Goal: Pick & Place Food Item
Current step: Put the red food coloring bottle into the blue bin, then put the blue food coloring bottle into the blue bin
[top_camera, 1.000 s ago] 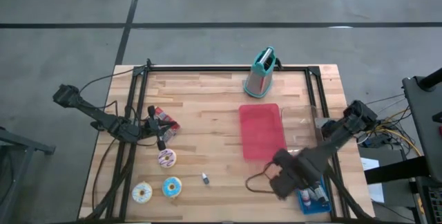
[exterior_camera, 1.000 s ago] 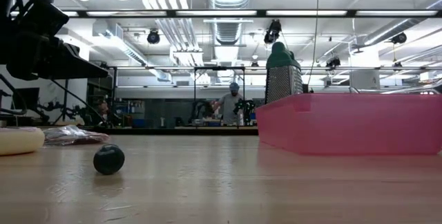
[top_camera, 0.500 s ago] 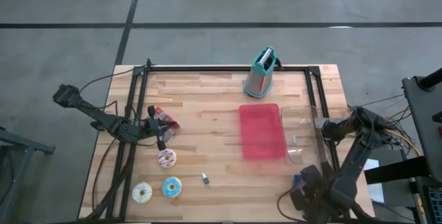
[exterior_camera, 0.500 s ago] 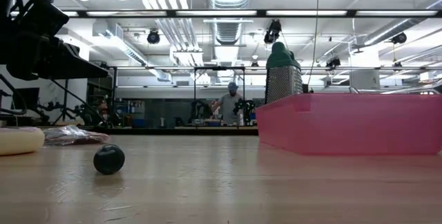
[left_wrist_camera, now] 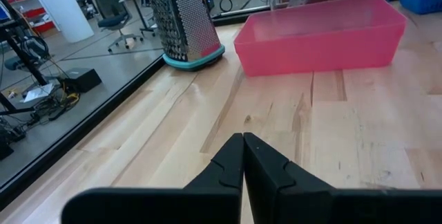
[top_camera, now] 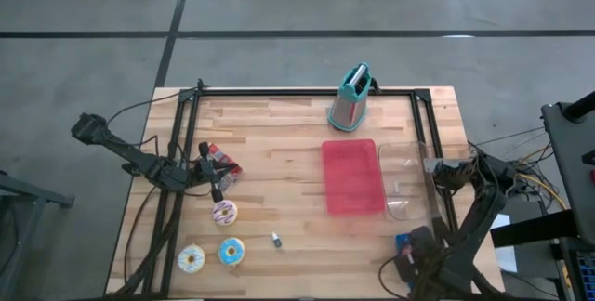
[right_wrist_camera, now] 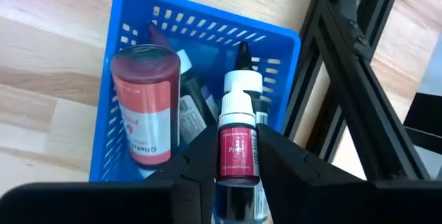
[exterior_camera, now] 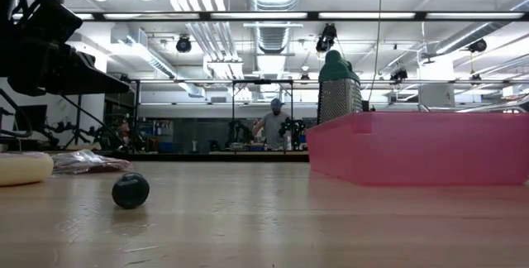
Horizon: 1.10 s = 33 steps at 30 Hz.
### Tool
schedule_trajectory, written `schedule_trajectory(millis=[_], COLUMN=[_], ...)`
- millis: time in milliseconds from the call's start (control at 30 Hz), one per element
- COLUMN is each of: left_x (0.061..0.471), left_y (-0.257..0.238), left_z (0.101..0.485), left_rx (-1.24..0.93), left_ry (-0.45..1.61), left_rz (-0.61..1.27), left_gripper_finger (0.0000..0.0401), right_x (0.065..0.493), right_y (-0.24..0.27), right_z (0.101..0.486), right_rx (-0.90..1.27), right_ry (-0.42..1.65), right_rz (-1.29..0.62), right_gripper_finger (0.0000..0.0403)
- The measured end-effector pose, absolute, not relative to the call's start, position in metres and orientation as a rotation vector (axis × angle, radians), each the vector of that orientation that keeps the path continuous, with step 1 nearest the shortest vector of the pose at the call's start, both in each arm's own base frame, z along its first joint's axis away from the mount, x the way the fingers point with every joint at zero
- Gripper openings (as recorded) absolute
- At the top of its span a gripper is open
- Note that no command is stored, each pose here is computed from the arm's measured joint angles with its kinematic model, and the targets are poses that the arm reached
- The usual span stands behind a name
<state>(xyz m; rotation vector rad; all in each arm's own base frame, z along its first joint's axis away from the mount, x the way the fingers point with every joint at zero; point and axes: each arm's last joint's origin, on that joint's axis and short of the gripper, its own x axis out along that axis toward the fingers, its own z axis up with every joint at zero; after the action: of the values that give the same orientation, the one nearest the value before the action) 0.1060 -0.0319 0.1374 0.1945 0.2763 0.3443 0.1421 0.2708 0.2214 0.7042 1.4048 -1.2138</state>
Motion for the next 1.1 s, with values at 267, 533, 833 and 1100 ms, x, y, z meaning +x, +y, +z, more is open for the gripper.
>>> schedule_trajectory(millis=[267, 533, 833, 1100], left_x=[0.106, 0.106, 0.106, 0.106], left_y=[-0.032, -0.032, -0.032, -0.032], left_z=[0.137, 0.137, 0.137, 0.137], left_rx=[0.194, 0.194, 0.195, 0.194], left_ry=[0.276, 0.276, 0.276, 0.276], left_rz=[0.344, 0.344, 0.344, 0.344], left_gripper_finger=[0.0012, 0.0012, 0.0012, 0.0012], right_x=[0.145, 0.145, 0.144, 0.143], right_y=[0.273, 0.272, 0.27, 0.269], right_z=[0.211, 0.208, 0.204, 0.2], right_rx=[0.717, 0.716, 0.706, 0.707], right_ry=[1.361, 1.362, 1.357, 1.358], right_rz=[-1.173, -1.172, -1.186, -1.187], right_gripper_finger=[0.008, 0.0094, 0.0102, 0.0139])
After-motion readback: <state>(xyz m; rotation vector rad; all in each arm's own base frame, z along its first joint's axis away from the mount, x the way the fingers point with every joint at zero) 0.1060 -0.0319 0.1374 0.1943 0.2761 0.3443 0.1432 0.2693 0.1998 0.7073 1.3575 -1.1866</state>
